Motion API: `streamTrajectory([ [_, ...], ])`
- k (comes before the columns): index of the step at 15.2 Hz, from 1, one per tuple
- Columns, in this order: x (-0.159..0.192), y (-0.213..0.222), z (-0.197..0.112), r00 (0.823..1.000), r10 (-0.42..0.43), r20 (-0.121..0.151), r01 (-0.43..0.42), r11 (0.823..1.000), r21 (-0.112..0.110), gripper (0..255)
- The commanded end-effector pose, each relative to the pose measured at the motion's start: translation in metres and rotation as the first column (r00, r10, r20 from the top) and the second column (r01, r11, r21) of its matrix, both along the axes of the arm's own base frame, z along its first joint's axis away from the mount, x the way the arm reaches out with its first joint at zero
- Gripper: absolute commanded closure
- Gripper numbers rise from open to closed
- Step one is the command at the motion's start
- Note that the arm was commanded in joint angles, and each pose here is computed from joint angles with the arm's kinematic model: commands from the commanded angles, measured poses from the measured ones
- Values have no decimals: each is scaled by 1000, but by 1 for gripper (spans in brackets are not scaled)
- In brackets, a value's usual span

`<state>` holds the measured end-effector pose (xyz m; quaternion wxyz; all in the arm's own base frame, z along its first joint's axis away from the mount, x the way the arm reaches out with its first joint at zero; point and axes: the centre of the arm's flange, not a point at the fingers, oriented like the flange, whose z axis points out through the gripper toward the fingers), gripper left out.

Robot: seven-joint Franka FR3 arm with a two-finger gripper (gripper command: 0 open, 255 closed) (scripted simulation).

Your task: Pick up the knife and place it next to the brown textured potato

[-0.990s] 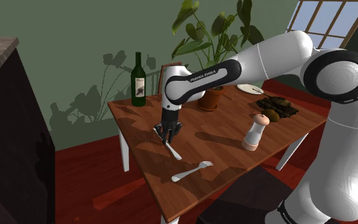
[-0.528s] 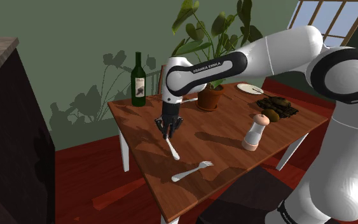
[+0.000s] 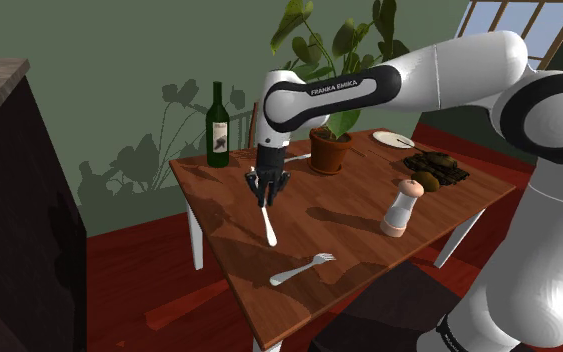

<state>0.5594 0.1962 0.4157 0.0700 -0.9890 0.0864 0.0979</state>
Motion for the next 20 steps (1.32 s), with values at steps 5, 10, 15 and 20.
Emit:
streamTrajectory([
  [5, 0, 1, 32, 1000, 0, -1, 0, 1000, 0, 255],
  [10, 0, 1, 58, 1000, 0, -1, 0, 1000, 0, 255],
  [15, -20, -48, 62, 1000, 0, -1, 0, 1000, 0, 255],
  [20, -44, -110, 62, 1000, 0, -1, 0, 1000, 0, 255],
])
